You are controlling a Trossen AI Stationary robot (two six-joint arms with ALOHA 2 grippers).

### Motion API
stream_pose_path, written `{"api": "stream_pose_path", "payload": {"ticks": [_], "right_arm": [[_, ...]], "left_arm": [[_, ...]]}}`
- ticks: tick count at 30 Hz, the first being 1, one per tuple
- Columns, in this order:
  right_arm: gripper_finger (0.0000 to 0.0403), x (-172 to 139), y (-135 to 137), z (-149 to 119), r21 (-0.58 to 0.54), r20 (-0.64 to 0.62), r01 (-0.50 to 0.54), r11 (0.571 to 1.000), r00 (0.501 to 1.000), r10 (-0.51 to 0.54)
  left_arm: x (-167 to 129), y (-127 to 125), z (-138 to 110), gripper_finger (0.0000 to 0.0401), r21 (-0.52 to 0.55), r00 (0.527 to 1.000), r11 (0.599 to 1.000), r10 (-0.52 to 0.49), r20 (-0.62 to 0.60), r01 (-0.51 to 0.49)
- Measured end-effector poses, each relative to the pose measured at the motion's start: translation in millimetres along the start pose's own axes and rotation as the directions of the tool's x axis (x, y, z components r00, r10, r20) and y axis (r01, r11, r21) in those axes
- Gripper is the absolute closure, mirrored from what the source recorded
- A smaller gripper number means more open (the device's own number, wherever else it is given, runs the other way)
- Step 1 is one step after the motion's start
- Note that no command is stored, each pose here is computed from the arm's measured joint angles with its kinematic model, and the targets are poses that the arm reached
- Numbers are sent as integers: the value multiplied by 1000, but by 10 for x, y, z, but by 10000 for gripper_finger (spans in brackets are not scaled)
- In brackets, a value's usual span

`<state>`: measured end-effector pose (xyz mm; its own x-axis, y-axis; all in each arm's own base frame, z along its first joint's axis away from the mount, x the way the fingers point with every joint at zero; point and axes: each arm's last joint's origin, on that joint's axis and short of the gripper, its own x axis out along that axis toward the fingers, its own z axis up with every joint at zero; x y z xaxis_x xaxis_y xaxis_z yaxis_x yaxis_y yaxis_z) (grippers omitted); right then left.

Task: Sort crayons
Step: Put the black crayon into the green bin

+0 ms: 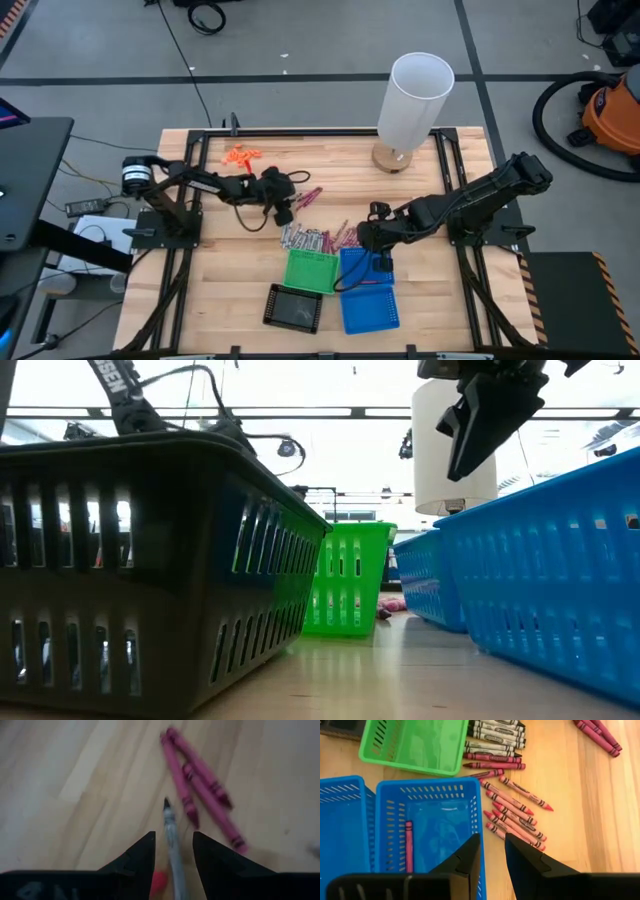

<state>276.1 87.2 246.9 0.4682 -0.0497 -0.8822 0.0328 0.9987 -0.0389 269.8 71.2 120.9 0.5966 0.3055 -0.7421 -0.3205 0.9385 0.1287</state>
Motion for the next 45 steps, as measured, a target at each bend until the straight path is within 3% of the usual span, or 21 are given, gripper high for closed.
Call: {"api": "stream_pose_path", "payload": {"ticks": [10, 20, 29, 38, 45], "right_arm": [[306, 0, 4, 13, 3, 13, -5, 1000, 1000, 5], [306, 0, 6, 12, 10, 11, -11, 1000, 1000, 11], [306, 0, 1, 11, 12, 13, 4, 1000, 1000, -5], [306, 263, -17, -196, -12, 43, 36, 999, 998, -35], [309, 213, -130, -394, 0, 236, 121, 993, 965, -118]], "left_arm": [[106, 58, -72, 265, -20, 998, 999, -35, -50, 35], [109, 62, -93, 385, -20, 997, 999, -44, -68, 43], [-19, 100, -61, 383, -16, 998, 1000, 18, -52, -19], [-249, 61, 217, 383, 33, 981, 996, 75, 178, -82], [-322, 38, 417, 383, 75, 923, 991, 75, 377, -112]]}}
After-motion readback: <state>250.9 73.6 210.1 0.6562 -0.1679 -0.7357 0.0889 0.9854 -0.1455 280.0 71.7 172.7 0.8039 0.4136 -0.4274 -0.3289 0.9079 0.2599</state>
